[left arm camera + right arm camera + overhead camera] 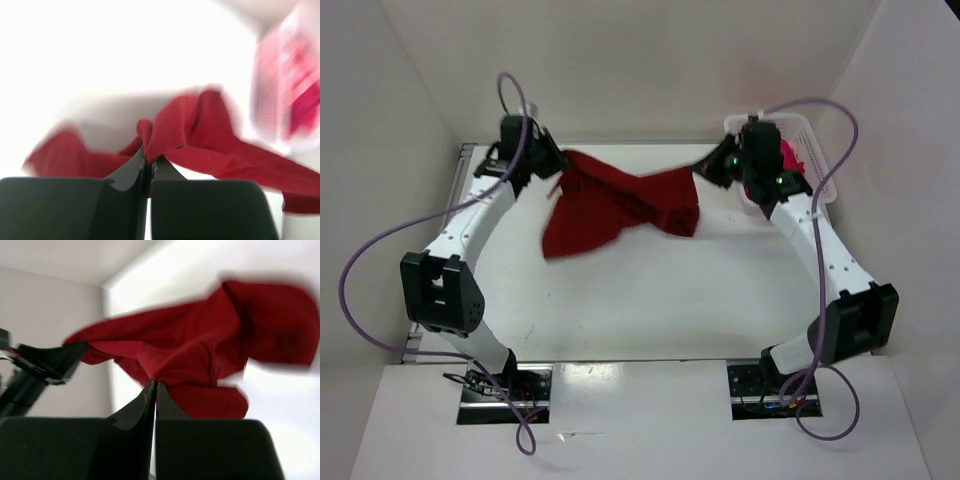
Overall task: Fold and stack the t-shirts
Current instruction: Flatten out the tshirt
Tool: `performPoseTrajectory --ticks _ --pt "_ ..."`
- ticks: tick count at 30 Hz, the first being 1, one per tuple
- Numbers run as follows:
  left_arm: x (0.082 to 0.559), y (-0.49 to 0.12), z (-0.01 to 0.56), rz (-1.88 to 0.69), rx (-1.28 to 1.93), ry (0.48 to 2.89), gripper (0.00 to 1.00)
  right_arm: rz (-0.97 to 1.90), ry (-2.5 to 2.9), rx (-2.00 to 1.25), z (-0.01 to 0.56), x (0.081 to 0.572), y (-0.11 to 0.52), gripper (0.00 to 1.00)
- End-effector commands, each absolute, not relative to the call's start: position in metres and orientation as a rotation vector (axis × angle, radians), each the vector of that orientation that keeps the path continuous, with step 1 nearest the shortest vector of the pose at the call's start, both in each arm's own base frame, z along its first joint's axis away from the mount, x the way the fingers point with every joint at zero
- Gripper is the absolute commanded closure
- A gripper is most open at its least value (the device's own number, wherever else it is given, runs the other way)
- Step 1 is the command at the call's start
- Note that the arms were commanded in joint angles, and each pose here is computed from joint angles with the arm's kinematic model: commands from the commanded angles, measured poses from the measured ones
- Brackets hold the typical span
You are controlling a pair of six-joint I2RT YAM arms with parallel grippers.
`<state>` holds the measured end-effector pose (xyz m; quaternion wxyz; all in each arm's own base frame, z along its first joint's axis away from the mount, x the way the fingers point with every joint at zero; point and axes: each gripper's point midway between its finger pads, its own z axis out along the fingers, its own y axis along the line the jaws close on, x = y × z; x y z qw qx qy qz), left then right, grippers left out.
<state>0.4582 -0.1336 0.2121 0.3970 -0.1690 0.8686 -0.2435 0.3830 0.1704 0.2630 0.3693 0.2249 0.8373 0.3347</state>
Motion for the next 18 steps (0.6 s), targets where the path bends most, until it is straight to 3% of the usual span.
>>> performPoseTrajectory --ticks 1,2,5,9,13,15,18 --pt "0.484 -0.082 0.316 -0.515 -0.425 1.972 1.0 1.009 1.822 0.34 0.405 0.417 0.188 1.0" --pt "0.484 -0.072 0.367 -0.494 -0.391 1.866 1.0 1.048 1.723 0.286 0.456 0.412 0.19 1.0" --pt "0.463 -0.047 0.451 -0.392 -0.371 1.69 0.97 1.121 1.581 0.173 0.528 0.397 0.196 1.0" --pt "0.42 -0.008 0.497 -0.212 -0.454 1.558 0.88 1.204 1.543 0.049 0.549 0.373 0.207 1.0" --pt "0.385 0.011 0.437 -0.116 -0.56 1.636 0.69 1.206 1.675 0.001 0.491 0.358 0.212 1.0" --pt "0.364 0.017 0.363 -0.054 -0.615 1.76 0.51 1.212 1.827 0.034 0.423 0.35 0.211 1.0" --pt "0.335 0.028 0.282 0.045 -0.713 1.905 0.38 1.179 2.032 0.085 0.327 0.333 0.202 1.0"
